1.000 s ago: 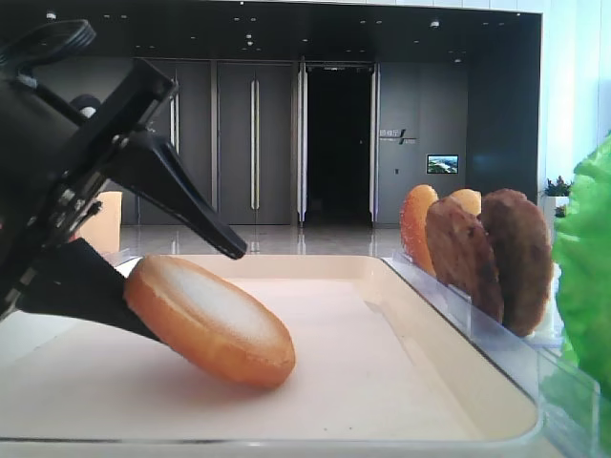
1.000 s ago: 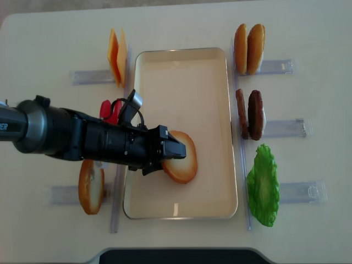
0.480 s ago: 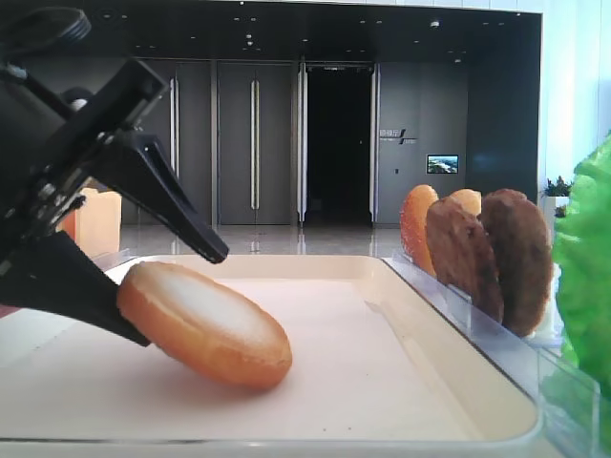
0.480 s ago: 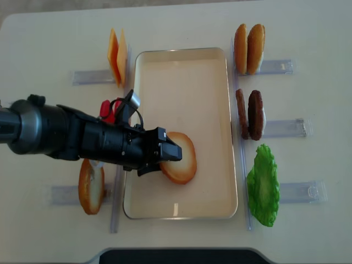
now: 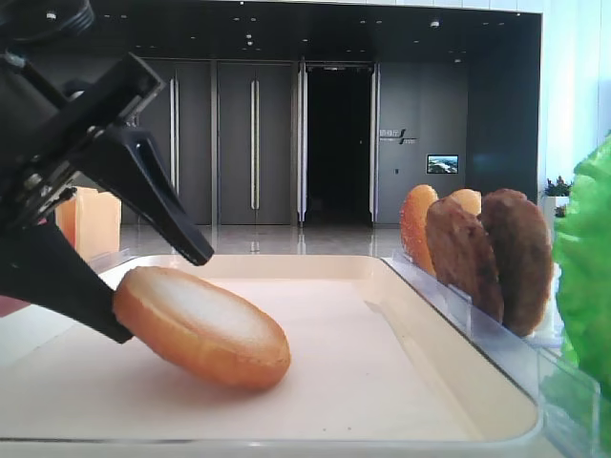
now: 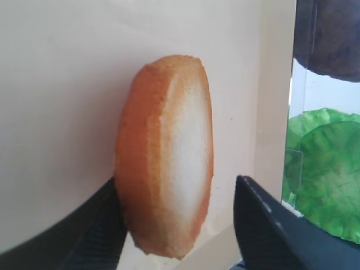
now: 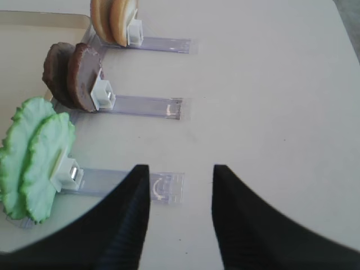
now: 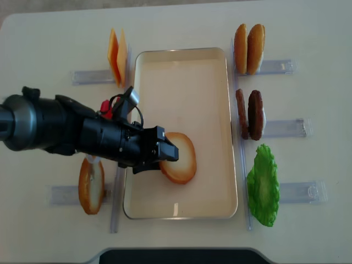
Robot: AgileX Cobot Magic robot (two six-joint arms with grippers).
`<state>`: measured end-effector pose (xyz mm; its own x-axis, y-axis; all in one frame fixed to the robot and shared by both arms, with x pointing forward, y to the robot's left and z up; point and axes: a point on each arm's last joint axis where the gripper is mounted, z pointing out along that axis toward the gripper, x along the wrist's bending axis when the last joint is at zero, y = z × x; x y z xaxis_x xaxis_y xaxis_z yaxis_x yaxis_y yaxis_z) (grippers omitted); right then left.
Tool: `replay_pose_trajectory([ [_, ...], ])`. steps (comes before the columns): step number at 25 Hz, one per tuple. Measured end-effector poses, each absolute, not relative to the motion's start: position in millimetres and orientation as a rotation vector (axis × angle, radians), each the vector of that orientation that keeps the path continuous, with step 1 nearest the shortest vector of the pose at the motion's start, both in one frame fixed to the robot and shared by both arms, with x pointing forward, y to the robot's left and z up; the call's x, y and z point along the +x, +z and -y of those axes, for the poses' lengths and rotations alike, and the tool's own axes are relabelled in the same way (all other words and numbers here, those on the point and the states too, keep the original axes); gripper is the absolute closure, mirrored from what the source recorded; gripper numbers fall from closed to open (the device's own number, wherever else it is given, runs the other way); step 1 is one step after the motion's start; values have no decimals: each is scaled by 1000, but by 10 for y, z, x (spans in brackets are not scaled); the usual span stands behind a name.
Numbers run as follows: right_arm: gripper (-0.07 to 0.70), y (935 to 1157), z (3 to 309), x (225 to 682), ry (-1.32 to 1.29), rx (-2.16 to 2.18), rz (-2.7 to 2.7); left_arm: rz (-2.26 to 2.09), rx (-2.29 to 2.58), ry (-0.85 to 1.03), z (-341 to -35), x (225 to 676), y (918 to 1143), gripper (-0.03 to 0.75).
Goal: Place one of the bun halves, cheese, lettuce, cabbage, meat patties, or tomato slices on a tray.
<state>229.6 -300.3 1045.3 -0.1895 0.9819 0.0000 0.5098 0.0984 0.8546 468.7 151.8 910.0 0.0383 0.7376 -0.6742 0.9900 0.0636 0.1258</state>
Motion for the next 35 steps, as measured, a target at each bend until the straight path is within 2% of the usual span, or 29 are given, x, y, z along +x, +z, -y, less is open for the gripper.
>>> replay_pose_trajectory([
  [17,343,10453,3003,2296,998,1464,-1774,-1764,1930,-467,-1534,4861,9396,267],
  [25,343,10453,3003,2296,998,1464,-1774,-1679,1987,-354,-1547,4939,9846,267],
  [35,343,10453,3003,2296,998,1464,-1774,-1698,2191,-101,-1804,4814,10409,267],
])
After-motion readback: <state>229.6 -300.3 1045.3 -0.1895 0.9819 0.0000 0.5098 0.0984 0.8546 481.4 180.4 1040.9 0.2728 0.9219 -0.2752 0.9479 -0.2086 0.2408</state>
